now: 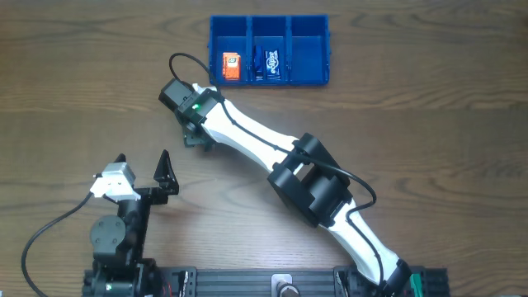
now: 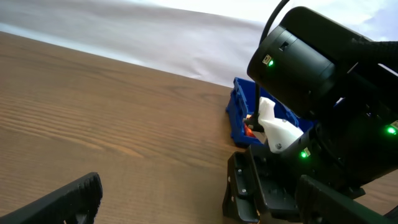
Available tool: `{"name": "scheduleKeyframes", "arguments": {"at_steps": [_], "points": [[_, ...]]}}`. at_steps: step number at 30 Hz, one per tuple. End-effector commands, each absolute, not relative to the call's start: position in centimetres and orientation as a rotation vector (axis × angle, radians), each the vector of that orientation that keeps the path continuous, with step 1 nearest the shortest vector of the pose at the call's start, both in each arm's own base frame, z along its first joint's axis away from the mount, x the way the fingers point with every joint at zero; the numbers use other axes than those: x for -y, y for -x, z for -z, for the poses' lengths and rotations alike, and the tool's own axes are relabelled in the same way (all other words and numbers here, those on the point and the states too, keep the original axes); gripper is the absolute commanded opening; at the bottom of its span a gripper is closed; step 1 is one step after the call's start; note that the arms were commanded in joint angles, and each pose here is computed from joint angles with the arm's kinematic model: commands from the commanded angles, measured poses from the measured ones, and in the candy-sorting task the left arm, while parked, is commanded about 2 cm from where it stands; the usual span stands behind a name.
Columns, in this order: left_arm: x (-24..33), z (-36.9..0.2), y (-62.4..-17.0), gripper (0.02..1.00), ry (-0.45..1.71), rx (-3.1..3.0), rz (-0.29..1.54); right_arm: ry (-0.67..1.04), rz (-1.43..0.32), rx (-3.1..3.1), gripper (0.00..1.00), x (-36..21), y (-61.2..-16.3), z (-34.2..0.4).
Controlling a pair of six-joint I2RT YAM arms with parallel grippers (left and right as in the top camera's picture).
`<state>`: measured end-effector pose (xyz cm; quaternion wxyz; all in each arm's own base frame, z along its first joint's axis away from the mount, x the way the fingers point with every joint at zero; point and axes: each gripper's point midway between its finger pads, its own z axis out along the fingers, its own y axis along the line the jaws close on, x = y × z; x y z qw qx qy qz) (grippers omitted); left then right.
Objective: Sort Candies Into Trays
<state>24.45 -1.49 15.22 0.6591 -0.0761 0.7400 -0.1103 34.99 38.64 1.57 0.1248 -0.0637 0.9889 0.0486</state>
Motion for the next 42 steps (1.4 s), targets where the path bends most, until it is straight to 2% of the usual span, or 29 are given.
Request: {"name": "scheduleKeyframes", "arguments": {"at_steps": [1,6,11,13,18,22,24,25,29,33,37,42], "points": [[1.5,-13.6,-24.3,0.998,0.156,-1.727,0.234,0.102,-0.079,-2.901,0.746,-37.5,-35.5,0.2],[1.5,-13.6,-24.3,0.996,0.156,-1.727,0.234,0.073,-0.052,-2.922,0.676,-37.1,-35.3,1.3],[1.5,-13.6,-24.3,0.998,0.156,-1.727,0.234,0.055,-0.037,-2.934,0.391,-36.8,-35.0,1.4],[1.5,-13.6,-24.3,0.998,0.156,-1.727,0.234,0.055,-0.033,-2.937,0.308,-36.7,-34.9,1.4],[1.5,-13.6,-24.3,0.996,0.156,-1.727,0.234,0.056,-0.040,-2.942,0.213,-36.8,-34.9,1.4],[1.5,-13.6,-24.3,0.996,0.157,-1.727,0.234,0.055,-0.044,-2.936,0.178,-36.7,-35.0,0.5],[1.5,-13.6,-24.3,0.998,0.156,-1.727,0.234,0.106,-0.068,-2.905,0.174,-36.6,-35.6,-2.3],[1.5,-13.6,-24.3,0.998,0.156,-1.727,0.234,0.115,-0.081,-2.883,0.174,-36.3,-36.0,-4.0],[1.5,-13.6,-24.3,0.998,0.156,-1.727,0.234,0.112,-0.111,-2.675,0.172,-32.5,-39.6,-14.5],[1.5,-13.6,-24.3,0.996,0.156,-1.727,0.234,-0.020,-0.002,-2.477,0.174,-25.0,-44.6,-21.8],[1.5,-13.6,-24.3,0.998,0.156,-1.727,0.234,-0.103,0.078,-2.405,0.174,-18.4,-50.1,-22.2],[1.5,-13.6,-24.3,0.998,0.156,-1.727,0.234,-0.172,0.068,-2.452,0.176,-14.9,-53.1,-18.7]]}}
